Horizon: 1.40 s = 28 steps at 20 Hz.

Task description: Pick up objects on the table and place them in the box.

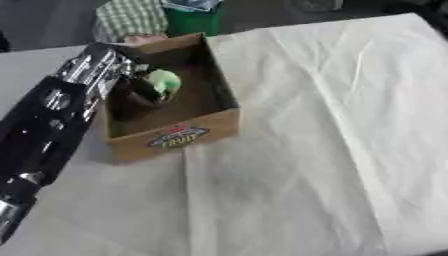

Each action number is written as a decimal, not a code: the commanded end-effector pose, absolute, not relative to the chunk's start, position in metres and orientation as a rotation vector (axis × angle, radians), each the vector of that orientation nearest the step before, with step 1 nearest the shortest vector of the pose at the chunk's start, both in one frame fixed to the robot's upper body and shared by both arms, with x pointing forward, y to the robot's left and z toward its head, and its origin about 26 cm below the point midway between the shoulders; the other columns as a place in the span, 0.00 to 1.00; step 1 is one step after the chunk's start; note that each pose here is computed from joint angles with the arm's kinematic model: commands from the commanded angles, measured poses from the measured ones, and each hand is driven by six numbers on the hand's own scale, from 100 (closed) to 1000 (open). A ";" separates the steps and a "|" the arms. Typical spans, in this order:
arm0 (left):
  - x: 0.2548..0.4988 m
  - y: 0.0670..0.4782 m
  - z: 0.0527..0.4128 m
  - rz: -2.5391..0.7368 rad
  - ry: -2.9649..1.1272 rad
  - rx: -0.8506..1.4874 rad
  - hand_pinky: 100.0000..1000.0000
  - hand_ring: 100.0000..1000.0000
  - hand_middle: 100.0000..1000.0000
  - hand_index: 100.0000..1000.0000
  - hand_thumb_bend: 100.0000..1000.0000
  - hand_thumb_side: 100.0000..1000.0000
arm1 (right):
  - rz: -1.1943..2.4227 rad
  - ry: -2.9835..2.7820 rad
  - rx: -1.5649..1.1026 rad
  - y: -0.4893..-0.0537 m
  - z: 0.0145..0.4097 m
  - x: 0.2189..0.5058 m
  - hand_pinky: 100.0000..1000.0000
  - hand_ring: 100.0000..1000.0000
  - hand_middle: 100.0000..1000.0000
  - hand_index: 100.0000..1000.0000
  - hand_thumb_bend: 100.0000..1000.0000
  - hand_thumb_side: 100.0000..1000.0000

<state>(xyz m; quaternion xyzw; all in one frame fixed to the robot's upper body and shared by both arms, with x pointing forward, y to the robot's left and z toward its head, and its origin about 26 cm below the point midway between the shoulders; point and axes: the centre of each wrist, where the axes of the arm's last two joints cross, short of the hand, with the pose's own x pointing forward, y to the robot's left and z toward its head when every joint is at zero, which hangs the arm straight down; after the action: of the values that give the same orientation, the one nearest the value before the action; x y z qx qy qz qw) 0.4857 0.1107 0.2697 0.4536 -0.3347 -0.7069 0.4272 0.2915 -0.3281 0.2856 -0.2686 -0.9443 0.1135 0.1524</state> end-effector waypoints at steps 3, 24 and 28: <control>0.477 0.116 0.306 -1.663 -1.003 1.235 0.73 0.91 0.86 1.00 1.00 1.00 | 0.347 -2.731 -0.798 -0.329 0.297 0.287 0.83 0.75 0.77 0.90 0.00 0.68; 0.311 0.206 0.382 0.059 -2.693 0.326 0.69 0.65 0.58 0.72 0.00 0.79 | 0.266 -2.758 -0.834 -0.337 0.297 0.285 0.83 0.75 0.77 0.90 0.00 0.66; 0.301 0.222 0.363 0.226 -2.798 0.194 0.69 0.65 0.55 0.71 0.00 0.78 | 0.250 -2.780 -0.814 -0.336 0.299 0.285 0.83 0.76 0.78 0.89 0.00 0.65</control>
<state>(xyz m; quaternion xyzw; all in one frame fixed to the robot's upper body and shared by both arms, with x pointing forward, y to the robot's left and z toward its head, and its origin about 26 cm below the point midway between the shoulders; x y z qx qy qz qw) 0.3107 0.2155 0.3526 0.0829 -0.9737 0.0623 0.2029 0.2889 -0.3356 0.2886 -0.2784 -0.9470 0.0850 0.1359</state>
